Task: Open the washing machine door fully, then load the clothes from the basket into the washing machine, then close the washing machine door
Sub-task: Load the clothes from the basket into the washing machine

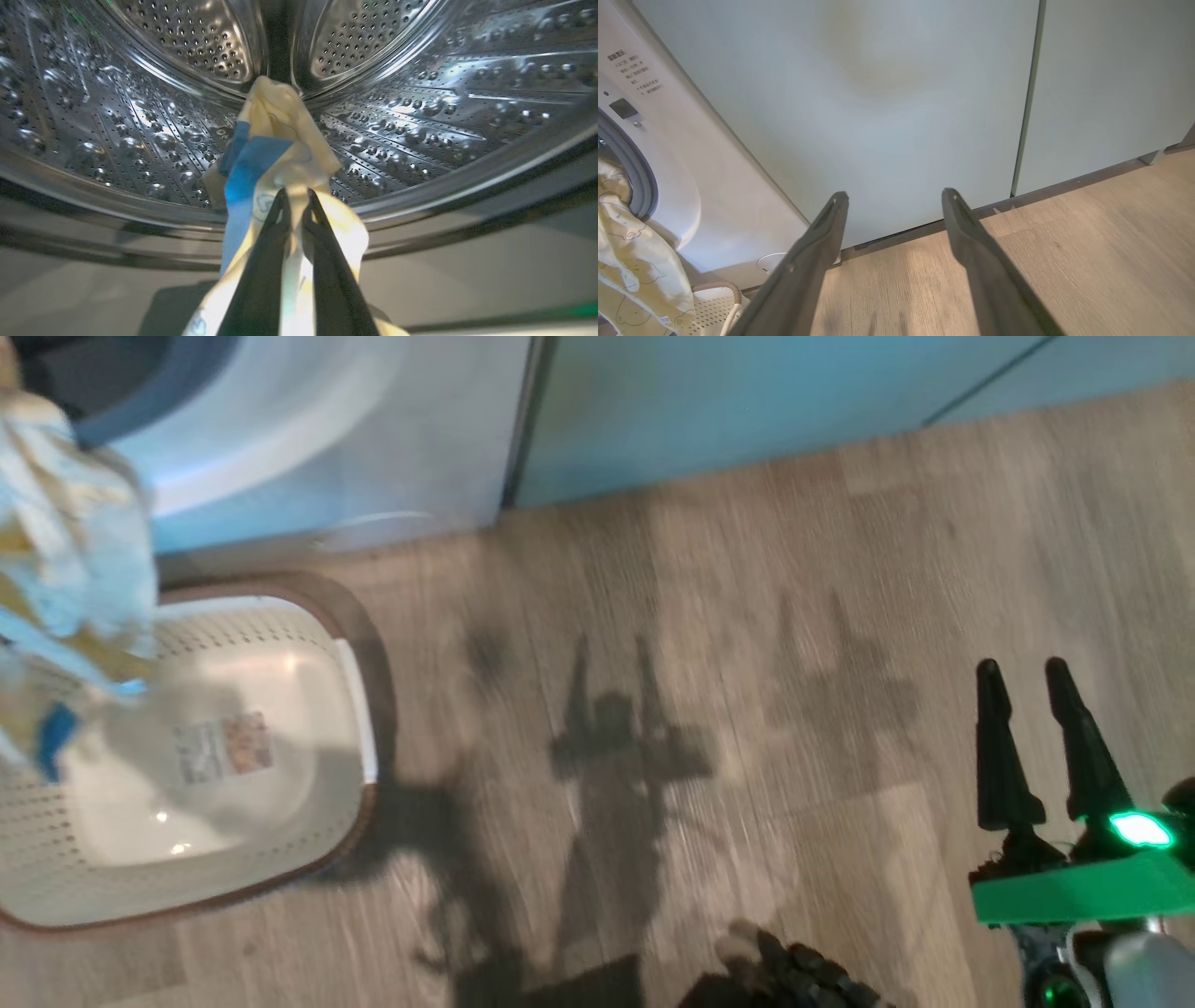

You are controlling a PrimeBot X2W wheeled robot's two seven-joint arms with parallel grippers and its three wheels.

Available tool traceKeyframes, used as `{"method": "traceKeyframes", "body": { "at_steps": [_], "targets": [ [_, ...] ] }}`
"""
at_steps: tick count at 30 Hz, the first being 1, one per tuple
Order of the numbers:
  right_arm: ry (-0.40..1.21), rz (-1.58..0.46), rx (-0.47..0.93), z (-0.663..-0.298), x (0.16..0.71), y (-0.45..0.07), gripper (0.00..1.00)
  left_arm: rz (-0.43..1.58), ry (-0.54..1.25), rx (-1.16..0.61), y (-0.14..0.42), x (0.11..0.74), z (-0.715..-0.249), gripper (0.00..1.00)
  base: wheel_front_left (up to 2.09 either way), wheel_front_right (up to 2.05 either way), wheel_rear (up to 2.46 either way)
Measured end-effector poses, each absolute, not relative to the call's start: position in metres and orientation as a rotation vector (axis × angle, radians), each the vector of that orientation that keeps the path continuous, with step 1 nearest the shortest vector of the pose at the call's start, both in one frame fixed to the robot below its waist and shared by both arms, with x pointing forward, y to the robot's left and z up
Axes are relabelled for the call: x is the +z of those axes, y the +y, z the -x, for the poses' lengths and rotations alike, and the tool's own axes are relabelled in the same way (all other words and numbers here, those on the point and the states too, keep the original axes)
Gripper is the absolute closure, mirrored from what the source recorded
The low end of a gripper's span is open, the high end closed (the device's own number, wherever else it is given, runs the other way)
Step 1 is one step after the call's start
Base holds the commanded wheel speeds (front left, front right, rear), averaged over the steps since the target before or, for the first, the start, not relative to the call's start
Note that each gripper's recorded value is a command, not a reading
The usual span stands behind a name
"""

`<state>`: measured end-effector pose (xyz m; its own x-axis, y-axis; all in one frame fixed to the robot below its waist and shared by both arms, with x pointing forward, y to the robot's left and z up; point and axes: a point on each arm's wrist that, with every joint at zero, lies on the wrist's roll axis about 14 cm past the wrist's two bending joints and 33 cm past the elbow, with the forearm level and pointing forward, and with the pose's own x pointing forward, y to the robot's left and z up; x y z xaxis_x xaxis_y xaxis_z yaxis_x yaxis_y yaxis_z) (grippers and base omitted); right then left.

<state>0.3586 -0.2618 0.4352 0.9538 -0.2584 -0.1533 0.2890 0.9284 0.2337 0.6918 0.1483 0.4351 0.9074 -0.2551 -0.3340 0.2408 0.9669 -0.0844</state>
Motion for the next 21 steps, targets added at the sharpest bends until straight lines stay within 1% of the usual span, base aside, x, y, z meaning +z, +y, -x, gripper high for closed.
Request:
{"method": "traceKeyframes", "body": {
  "at_steps": [7, 13, 17, 21],
  "targets": [
    [0.149, -0.260, -0.300, -0.364, 0.425, -0.266, 0.00, 0.050, 0.457, -0.253, 0.150, 0.405, -0.723, 1.00, 0.00, 0.00, 0.00],
    [0.181, -0.258, -0.323, -0.364, 0.415, -0.269, 0.00, 0.073, 0.472, -0.256, 0.143, 0.388, -0.746, 1.00, 0.00, 0.00, 0.00],
    [0.211, -0.258, -0.328, -0.364, 0.407, -0.267, 0.00, 0.078, 0.431, -0.256, 0.138, 0.381, -0.765, 1.00, 0.00, 0.00, 0.00],
    [0.218, -0.250, -0.330, -0.369, 0.404, -0.269, 0.00, 0.046, 0.320, -0.256, 0.134, 0.387, -0.783, 1.00, 0.00, 0.00, 0.00]
  ]
}}
